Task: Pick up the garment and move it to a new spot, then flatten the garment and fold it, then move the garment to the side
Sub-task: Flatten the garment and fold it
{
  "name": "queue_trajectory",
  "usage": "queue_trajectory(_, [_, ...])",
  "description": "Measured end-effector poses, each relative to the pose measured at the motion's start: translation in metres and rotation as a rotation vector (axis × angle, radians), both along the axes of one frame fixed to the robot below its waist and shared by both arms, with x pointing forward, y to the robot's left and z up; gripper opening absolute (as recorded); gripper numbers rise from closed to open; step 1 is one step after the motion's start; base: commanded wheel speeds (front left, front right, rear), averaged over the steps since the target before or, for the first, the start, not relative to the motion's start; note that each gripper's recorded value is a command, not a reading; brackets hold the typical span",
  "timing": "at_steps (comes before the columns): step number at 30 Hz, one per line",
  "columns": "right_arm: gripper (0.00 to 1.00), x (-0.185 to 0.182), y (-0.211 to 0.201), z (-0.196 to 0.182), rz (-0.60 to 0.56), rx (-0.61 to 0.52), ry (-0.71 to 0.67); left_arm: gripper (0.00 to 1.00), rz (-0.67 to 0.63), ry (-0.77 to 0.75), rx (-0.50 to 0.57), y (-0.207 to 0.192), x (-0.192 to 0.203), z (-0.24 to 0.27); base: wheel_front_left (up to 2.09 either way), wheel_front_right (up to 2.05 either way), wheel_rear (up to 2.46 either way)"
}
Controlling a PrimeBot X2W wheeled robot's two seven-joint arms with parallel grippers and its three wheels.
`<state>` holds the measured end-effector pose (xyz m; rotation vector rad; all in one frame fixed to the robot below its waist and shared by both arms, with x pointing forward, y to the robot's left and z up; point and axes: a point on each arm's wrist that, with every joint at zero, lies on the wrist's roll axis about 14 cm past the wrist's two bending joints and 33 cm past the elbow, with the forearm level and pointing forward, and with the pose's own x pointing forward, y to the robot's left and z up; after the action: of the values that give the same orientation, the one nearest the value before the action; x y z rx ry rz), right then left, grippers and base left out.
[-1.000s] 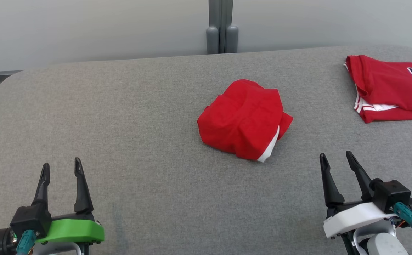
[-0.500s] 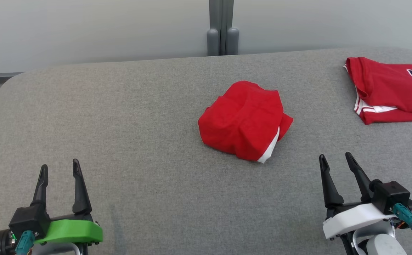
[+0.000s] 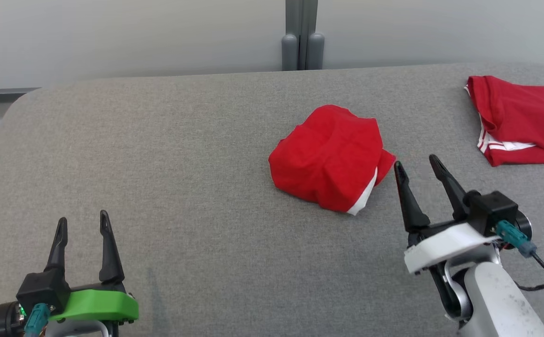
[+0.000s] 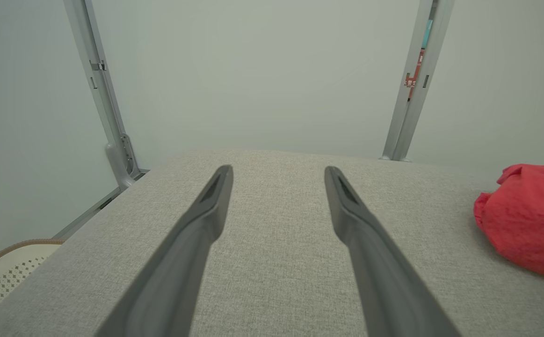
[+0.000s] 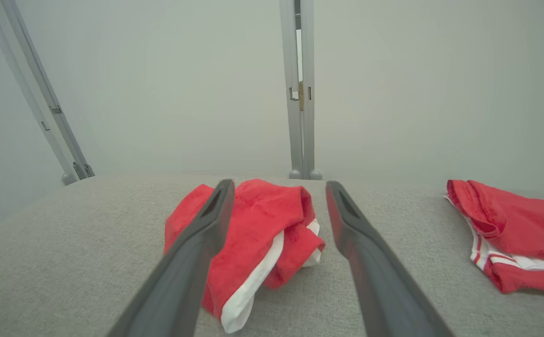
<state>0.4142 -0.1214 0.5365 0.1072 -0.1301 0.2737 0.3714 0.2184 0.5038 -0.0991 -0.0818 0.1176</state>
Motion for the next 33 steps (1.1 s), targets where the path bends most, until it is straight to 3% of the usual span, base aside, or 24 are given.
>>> queue_trajectory(6, [1.0,0.027,0.019,0.0,0.054,-0.023,0.029,1.0,0.004,0.002,-0.006,0.001,0.0,-0.001,0.0,0.0,0.0])
queue_trajectory(19, [1.0,0.051,0.036,-0.074,0.075,0.002,0.254,1.0,0.048,0.042,-0.012,0.01,0.001,-0.013,0.0,0.0,0.0])
queue_trajectory(27, [1.0,0.065,0.05,-0.094,0.097,0.028,0.306,1.0,0.043,0.047,-0.006,0.008,0.011,-0.015,0.0,0.0,0.0])
queue_trajectory(28, [0.6,0.067,0.051,-0.093,0.098,0.037,0.303,1.0,0.042,0.047,-0.005,0.008,0.012,-0.015,0.0,0.0,0.0])
queue_trajectory(29, [0.08,0.07,0.055,-0.091,0.103,0.046,0.3,1.0,0.038,0.047,-0.004,0.007,0.013,-0.014,0.0,0.0,0.0])
queue_trajectory(30, [0.0,0.073,0.059,-0.088,0.112,0.05,0.291,1.0,0.036,0.046,-0.004,0.006,0.013,-0.014,0.0,0.0,0.0])
queue_trajectory(33, [0.0,0.081,0.071,-0.076,0.143,0.048,0.253,1.0,0.032,0.046,-0.004,0.005,0.015,-0.014,0.0,0.0,0.0])
